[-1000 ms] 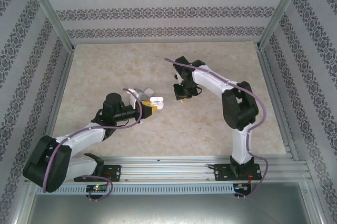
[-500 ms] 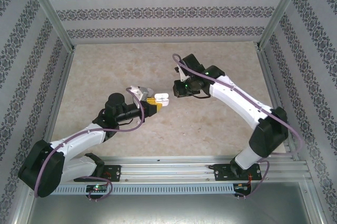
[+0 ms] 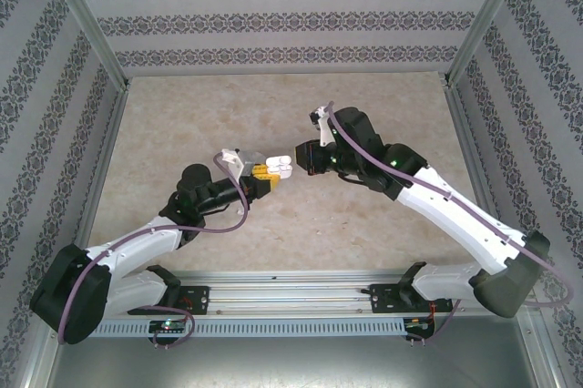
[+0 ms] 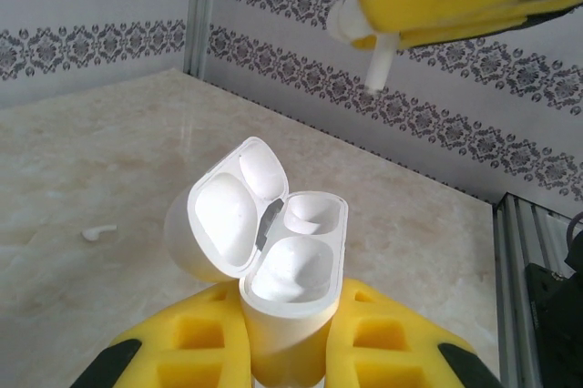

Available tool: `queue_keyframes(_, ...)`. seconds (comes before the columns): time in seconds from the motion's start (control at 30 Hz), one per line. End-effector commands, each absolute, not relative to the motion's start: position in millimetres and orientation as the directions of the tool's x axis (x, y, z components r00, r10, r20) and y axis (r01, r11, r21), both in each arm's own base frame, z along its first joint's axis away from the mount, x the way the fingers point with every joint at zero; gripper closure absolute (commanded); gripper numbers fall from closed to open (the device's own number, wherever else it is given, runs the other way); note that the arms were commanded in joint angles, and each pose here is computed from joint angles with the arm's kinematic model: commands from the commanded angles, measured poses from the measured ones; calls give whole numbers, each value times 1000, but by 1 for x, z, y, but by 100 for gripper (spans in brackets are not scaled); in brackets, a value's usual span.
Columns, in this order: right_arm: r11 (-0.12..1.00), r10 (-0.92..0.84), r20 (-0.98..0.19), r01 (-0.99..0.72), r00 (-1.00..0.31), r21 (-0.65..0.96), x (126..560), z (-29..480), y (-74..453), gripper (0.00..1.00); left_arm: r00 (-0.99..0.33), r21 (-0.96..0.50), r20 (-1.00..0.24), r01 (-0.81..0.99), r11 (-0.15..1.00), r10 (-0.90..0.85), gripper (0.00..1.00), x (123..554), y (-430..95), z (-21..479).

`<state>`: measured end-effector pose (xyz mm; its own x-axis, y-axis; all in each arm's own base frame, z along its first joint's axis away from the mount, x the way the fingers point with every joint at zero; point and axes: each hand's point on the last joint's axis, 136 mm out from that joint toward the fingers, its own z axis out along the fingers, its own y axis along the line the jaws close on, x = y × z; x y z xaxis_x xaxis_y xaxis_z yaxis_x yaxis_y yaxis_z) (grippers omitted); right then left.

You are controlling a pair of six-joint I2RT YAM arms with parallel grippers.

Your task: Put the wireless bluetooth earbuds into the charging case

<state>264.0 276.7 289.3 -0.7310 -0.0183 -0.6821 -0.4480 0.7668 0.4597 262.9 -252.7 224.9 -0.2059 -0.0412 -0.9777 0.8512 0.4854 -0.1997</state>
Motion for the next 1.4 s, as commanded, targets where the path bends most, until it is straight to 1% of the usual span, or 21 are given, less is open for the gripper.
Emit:
queue_keyframes(0.0,719,51,-735,-486,-676,496,261,311,287,84,-72,-104,-994,892,440,-87,100,252,-257,253)
queue_keyframes(0.17,670,36,-757,-545,-653,503,252,312,302,84,-24,-66,-994,905,420,-105,100,244,-256,260)
queue_keyframes(0.43,635,8,-780,-600,-626,487,247,314,310,84,59,12,-993,912,411,-104,100,235,-253,267)
queue_keyframes(0.67,603,-39,-796,-650,-604,463,240,312,320,85,121,71,-989,896,438,-87,100,236,-250,272)
queue_keyframes(0.93,625,-82,-800,-656,-595,424,237,296,320,85,136,88,-988,875,476,-67,100,239,-244,272)
queue_keyframes(1.1,646,-96,-794,-644,-601,410,239,288,318,85,135,89,-989,875,476,-65,100,237,-244,271)
queue_keyframes(1.37,652,-111,-795,-647,-597,395,240,290,318,85,130,88,-990,875,475,-55,100,237,-244,268)
